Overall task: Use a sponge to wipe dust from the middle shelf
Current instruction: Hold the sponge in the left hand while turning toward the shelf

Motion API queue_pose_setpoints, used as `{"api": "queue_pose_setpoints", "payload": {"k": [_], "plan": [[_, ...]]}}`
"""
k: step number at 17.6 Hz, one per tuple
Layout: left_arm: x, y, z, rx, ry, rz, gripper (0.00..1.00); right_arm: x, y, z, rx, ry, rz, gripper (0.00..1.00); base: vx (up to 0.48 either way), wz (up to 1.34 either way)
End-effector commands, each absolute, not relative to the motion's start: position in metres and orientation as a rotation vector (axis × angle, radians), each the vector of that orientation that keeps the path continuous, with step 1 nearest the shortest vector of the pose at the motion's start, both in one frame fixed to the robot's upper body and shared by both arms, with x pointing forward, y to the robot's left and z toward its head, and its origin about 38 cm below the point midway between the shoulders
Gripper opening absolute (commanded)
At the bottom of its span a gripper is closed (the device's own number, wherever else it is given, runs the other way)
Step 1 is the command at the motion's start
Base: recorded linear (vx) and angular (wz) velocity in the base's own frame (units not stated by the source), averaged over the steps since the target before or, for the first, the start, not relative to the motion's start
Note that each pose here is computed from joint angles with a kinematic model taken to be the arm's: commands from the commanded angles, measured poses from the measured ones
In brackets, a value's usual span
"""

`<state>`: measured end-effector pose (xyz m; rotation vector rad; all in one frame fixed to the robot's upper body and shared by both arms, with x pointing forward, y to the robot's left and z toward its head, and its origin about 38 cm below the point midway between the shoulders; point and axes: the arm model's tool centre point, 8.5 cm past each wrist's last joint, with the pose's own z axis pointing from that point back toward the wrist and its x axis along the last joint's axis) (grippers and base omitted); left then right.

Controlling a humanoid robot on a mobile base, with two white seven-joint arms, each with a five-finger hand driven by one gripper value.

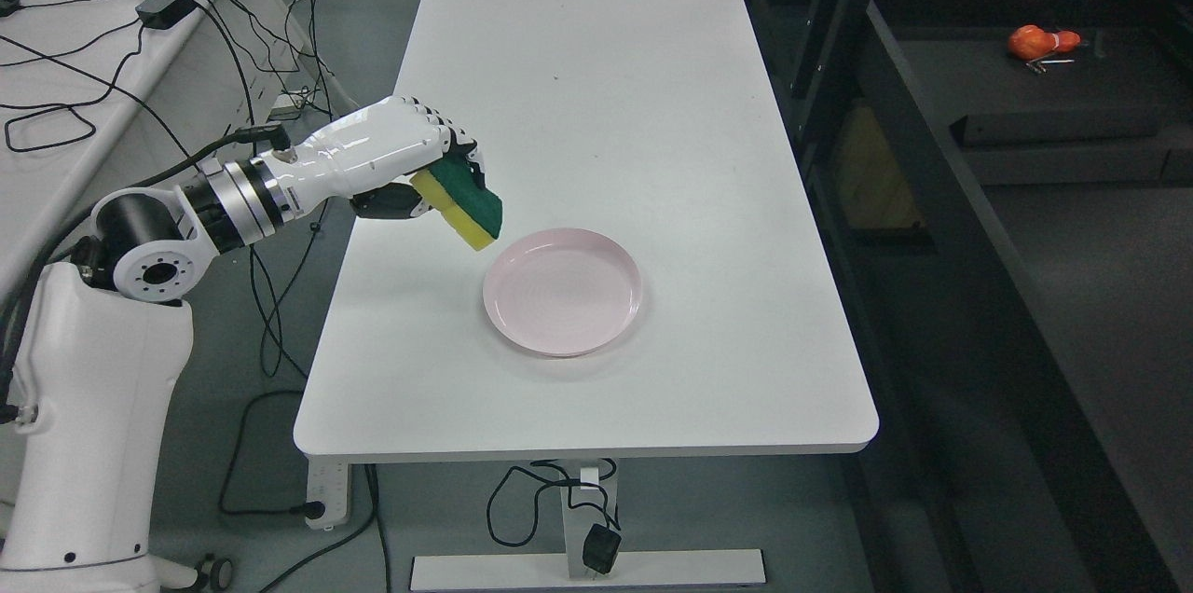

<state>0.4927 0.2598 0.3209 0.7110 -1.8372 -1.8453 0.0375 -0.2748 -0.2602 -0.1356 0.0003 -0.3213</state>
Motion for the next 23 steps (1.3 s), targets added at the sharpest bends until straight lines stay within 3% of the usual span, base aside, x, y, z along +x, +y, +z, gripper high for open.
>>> {"api": "queue_pose_setpoints", "payload": {"k": [1,23], "plan": [[0.4908,0.2757,0.3278,0.749,-1.846,-1.795,0.01,0.0434,-0.2873,-0.2589,-0.153,-0.019,-0.323,1.0,-0.109,-0.12],[0.491,0.275,0.3246,0.739,-1.846,-1.791,0.01,0.0434,-0.2873,-0.2589,-0.153,-0.019,-0.323,1.0,-0.18,-0.44]]}}
